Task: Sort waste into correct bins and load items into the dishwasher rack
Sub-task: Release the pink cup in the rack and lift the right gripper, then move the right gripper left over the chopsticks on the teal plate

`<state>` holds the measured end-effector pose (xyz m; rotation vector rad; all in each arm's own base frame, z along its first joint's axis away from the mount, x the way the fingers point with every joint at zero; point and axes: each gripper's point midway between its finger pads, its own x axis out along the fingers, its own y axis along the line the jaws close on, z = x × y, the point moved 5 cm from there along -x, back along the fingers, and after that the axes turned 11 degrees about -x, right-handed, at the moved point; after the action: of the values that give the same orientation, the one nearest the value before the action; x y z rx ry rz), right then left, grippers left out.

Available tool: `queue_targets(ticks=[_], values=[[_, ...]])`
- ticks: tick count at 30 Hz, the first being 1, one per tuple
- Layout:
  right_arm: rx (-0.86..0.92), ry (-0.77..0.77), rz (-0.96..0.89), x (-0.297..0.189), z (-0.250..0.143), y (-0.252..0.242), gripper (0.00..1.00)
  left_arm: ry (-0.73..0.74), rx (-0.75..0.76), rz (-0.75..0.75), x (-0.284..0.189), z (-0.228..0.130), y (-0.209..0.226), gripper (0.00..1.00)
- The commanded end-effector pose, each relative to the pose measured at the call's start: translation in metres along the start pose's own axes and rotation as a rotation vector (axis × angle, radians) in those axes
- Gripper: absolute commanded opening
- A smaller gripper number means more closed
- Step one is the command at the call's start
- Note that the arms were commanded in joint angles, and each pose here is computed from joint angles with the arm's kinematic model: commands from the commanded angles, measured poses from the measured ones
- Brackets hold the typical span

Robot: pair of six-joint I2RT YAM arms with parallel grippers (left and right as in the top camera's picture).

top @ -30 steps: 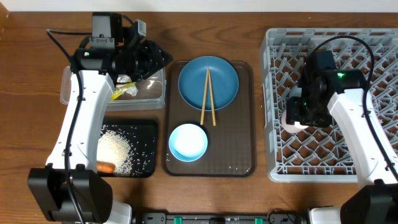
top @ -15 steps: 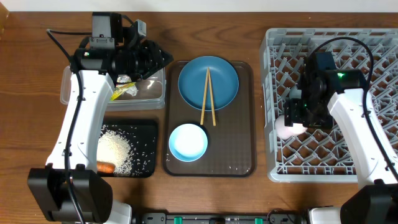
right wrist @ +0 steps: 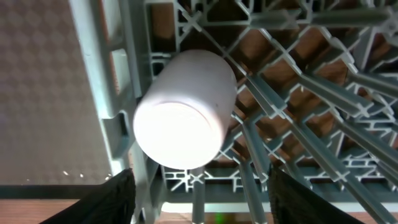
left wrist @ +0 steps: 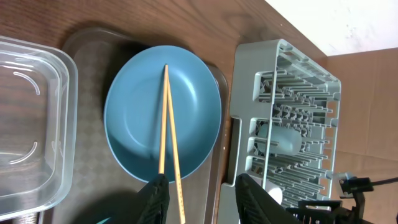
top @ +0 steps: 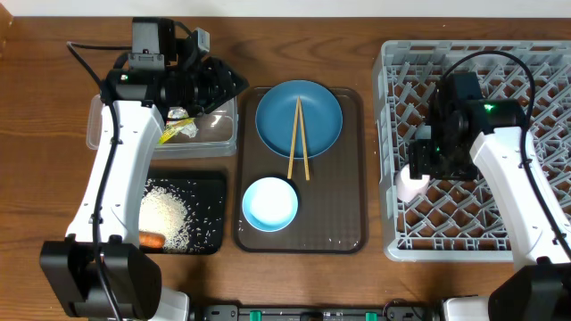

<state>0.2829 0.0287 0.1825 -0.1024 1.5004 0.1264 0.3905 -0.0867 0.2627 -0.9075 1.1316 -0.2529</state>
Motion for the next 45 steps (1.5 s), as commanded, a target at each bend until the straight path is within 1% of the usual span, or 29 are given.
queue_targets(ticks=[1,6,10,13,17,19,23,24,28,33,36,37,38,41,45], values=[[-0.027,-0.087,0.064,-0.018,0.017,0.007,0.64,-0.016,0.013,0.005,-0.002,0.004,-0.001,0.38],[-0.052,-0.230,0.207,-0.039,0.043,0.025,0.57,-0.018,0.015,0.003,-0.004,0.003,-0.002,0.38],[-0.055,-0.314,0.322,-0.047,0.059,0.046,0.57,-0.052,0.028,0.015,-0.011,0.004,-0.005,0.38],[-0.069,-0.359,0.343,-0.051,0.068,0.060,0.57,-0.152,0.046,0.080,-0.029,0.007,-0.004,0.38],[-0.125,-0.415,0.365,-0.056,0.077,0.085,0.54,-0.333,0.095,0.153,-0.067,0.009,-0.011,0.38],[-0.165,-0.431,0.373,-0.057,0.079,0.098,0.54,-0.418,0.135,0.178,-0.089,0.008,-0.016,0.38],[-0.215,-0.406,0.377,-0.047,0.080,0.119,0.53,-0.548,0.173,0.214,-0.124,0.001,-0.022,0.38],[-0.223,-0.394,0.378,-0.043,0.079,0.123,0.52,-0.557,0.189,0.208,-0.128,-0.001,-0.024,0.38],[-0.265,-0.338,0.367,-0.022,0.080,0.141,0.52,-0.555,0.196,0.203,-0.136,-0.010,-0.026,0.38],[-0.320,-0.313,0.392,-0.003,0.084,0.165,0.54,-0.462,0.154,0.275,-0.125,-0.021,-0.008,0.38],[-0.364,-0.288,0.397,0.004,0.079,0.180,0.54,-0.413,0.160,0.317,-0.121,-0.025,0.000,0.38],[-0.379,-0.283,0.399,0.006,0.077,0.185,0.54,-0.403,0.164,0.326,-0.120,-0.026,0.002,0.38],[-0.395,-0.278,0.401,0.007,0.074,0.190,0.54,-0.397,0.160,0.334,-0.119,-0.027,0.004,0.42],[-0.434,-0.275,0.405,0.006,0.068,0.204,0.55,-0.394,0.154,0.372,-0.116,-0.024,0.010,0.43],[-0.458,-0.288,0.308,0.010,0.065,0.208,0.55,-0.374,0.144,0.399,-0.108,-0.020,0.016,0.43]])
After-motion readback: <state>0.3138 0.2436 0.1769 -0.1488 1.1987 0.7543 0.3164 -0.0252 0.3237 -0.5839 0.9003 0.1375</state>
